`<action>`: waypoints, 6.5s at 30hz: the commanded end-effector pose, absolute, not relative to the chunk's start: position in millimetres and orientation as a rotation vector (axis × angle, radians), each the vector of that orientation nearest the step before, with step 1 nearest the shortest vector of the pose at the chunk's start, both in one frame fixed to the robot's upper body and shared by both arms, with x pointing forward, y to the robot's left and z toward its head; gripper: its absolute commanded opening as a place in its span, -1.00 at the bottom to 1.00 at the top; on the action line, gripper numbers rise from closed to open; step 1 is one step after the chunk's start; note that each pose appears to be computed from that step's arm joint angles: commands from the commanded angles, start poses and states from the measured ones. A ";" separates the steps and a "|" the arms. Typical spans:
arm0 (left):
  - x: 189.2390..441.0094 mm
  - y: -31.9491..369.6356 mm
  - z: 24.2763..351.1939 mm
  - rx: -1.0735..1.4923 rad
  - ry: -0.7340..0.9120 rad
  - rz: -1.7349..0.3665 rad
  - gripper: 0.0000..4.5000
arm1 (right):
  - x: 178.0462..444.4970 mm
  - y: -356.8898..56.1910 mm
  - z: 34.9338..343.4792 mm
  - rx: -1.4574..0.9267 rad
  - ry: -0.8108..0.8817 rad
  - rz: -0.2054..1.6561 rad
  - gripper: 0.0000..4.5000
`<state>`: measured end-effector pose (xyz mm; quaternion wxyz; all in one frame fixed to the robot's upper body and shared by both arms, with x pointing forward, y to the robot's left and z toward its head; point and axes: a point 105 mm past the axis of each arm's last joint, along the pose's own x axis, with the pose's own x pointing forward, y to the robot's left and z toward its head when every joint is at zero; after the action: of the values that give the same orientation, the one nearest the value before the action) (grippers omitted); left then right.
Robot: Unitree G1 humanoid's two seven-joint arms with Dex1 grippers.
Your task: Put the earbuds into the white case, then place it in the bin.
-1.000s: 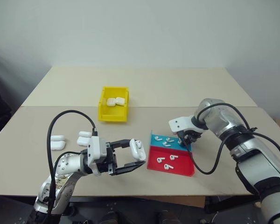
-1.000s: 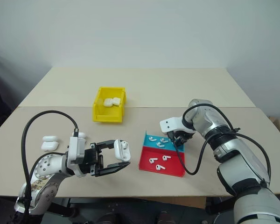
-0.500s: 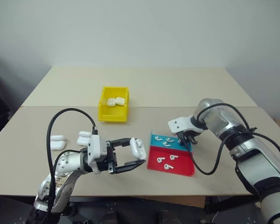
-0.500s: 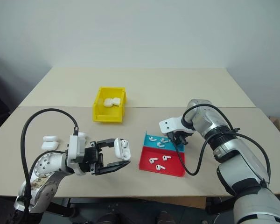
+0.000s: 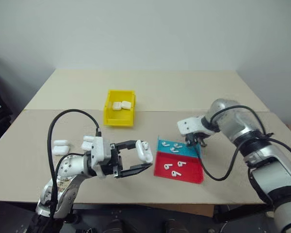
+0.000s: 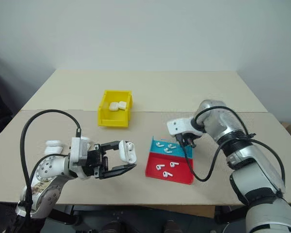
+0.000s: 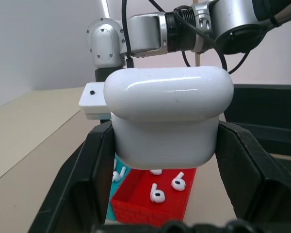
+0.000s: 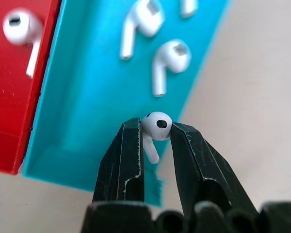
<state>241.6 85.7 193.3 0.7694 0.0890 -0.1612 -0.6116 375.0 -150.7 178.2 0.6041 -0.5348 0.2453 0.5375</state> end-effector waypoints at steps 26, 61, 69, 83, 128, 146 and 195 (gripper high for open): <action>250.5 52.3 263.3 0.143 -0.514 -1.449 0.24 | 213.9 -106.4 322.5 0.068 -0.356 1.328 -0.71; 245.2 50.5 261.2 0.132 -0.531 -1.451 0.24 | 215.9 -85.8 282.8 0.047 -0.233 1.364 -0.71; 247.1 51.1 261.1 0.126 -0.528 -1.441 0.24 | 213.5 -82.8 272.8 -0.051 -0.229 1.361 -0.29; 247.9 53.0 259.8 0.133 -0.521 -1.441 0.24 | 221.3 -94.7 276.8 -0.093 -0.272 1.297 -0.29; 272.8 29.4 241.2 0.222 -0.491 -1.433 0.24 | 265.5 -61.9 294.7 -0.701 -0.116 1.586 -0.99; 272.5 37.3 244.0 0.185 -0.492 -1.390 0.24 | 261.3 -88.9 336.3 -0.578 -0.341 1.473 -0.99; 407.8 115.3 293.2 0.153 -0.506 -0.231 0.24 | 273.9 -119.2 337.9 -0.049 -0.475 1.001 -0.99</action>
<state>398.7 108.0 297.8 0.9528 0.0429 -0.2628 -0.1460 287.9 -118.5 321.9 0.8557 -0.0165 -0.1885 0.4816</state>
